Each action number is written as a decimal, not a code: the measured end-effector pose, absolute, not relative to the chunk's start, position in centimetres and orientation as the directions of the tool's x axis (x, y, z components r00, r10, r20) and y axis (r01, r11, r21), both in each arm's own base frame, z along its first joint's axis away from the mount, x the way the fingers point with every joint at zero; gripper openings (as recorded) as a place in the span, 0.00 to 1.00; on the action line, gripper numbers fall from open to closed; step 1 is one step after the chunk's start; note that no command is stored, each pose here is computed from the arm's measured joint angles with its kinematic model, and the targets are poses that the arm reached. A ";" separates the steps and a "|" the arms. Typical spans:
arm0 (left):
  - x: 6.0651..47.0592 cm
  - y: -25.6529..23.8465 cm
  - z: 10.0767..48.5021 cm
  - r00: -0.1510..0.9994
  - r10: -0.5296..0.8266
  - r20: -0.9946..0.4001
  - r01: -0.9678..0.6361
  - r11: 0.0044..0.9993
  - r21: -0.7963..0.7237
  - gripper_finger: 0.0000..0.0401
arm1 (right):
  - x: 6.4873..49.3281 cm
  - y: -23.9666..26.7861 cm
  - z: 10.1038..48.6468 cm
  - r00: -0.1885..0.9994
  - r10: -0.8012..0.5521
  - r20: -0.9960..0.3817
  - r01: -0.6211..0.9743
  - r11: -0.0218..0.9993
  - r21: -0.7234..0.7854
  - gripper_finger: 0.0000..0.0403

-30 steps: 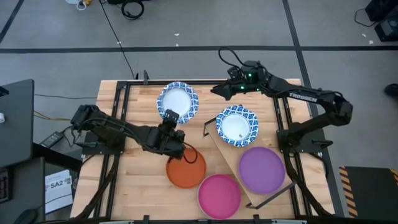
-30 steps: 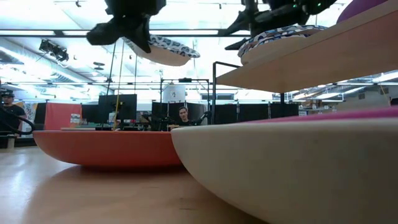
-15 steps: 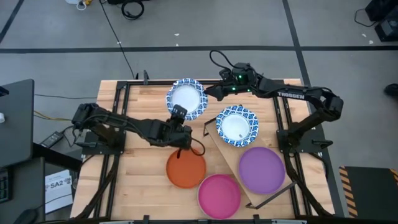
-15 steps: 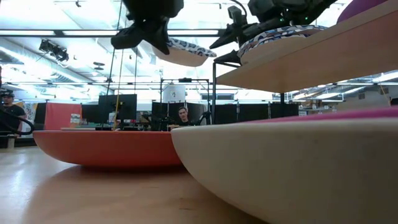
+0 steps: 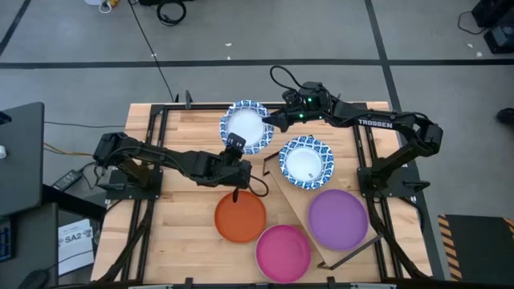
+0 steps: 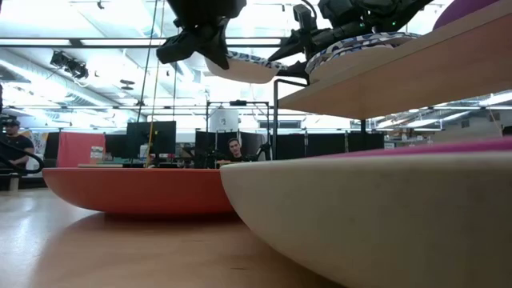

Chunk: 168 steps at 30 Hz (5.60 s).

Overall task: Place and stack plates onto a shelf
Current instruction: Stack the white bowl on top of the white bowls on the shelf

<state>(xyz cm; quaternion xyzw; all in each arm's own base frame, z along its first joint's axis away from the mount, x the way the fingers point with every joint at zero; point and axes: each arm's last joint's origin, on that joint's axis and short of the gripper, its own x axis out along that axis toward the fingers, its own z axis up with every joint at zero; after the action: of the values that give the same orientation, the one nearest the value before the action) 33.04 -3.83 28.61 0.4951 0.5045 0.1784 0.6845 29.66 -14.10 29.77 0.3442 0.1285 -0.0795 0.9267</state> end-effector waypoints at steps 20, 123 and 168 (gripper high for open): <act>33.1 -3.9 28.7 0.436 0.740 -0.513 0.248 0.449 0.858 0.05 | 29.7 -14.1 29.8 0.954 -0.067 -0.291 0.240 0.751 0.615 0.05; 28.9 -9.7 22.6 0.530 0.561 -0.636 -0.252 0.820 0.514 0.26 | 12.1 -6.2 34.4 0.762 0.066 -0.644 0.549 0.462 0.697 0.04; 28.9 -9.7 22.6 0.530 0.561 -0.636 -0.249 0.820 0.516 0.26 | 13.5 -7.4 33.5 0.707 0.016 -0.707 0.608 0.498 0.618 0.32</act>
<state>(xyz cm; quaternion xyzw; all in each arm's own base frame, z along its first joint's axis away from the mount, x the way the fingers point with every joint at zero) 28.89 -9.75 22.61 0.1843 0.4228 0.2369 0.8551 13.45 -7.38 33.53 0.4653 0.3349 -0.1855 0.7981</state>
